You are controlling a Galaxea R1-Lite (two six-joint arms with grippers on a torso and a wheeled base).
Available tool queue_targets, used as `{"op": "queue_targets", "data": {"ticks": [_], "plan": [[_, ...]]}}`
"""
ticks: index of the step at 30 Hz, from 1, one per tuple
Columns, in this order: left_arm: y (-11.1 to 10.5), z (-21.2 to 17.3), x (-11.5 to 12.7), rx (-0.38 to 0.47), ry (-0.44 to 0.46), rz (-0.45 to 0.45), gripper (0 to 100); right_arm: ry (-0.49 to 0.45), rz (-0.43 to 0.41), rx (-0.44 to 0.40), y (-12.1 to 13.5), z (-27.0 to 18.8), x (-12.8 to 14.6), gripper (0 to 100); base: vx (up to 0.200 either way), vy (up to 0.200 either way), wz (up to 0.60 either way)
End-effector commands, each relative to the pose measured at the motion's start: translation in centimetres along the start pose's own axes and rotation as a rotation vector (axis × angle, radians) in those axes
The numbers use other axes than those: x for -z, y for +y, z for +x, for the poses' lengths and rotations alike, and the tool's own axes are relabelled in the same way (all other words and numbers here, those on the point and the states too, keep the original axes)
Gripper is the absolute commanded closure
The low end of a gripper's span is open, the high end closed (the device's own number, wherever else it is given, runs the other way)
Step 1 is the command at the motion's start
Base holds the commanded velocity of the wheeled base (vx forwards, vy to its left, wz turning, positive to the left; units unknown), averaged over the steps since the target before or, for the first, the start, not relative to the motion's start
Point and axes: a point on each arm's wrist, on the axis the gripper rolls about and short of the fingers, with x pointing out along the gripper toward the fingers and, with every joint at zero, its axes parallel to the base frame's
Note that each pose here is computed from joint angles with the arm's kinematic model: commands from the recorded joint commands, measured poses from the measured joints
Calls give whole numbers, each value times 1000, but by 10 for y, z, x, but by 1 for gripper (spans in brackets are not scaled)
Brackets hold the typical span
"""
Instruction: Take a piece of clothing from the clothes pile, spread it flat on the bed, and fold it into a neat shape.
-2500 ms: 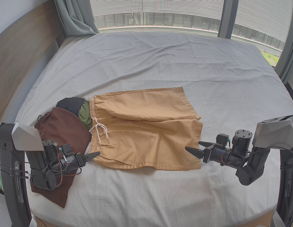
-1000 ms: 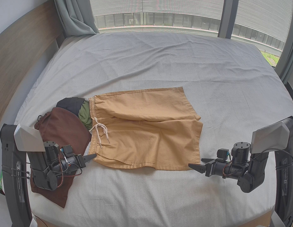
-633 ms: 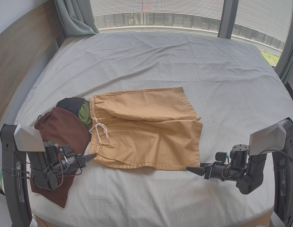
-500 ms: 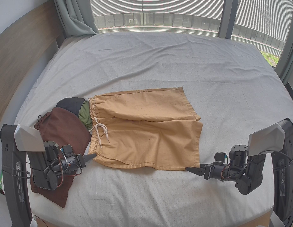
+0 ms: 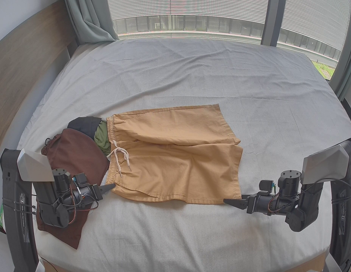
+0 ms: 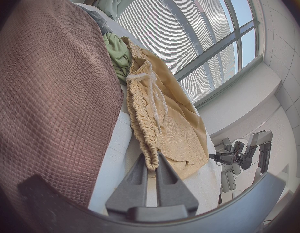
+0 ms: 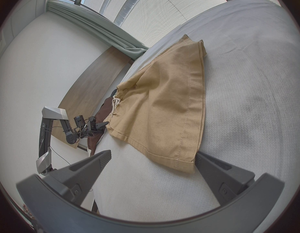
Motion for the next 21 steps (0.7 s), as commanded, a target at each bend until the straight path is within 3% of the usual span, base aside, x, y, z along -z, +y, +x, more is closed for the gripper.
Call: {"op": "queue_targets", "data": {"ticks": [1, 15, 16, 21], "plan": [[0, 0, 0, -1, -1, -1, 100, -20, -16, -6, 3, -2, -6, 0, 0, 0, 0], [0, 0, -1, -2, -3, 0, 100, -29, -22, -1, 2, 0, -7, 0, 0, 0, 0], [0, 0, -1, -1, -4, 1, 100, -29, -22, -1, 2, 0, -7, 100, 0, 0, 0], [0, 0, -1, -1, -4, -1, 100, -30, -22, 4, 1, 0, -7, 100, 0, 0, 0]]}}
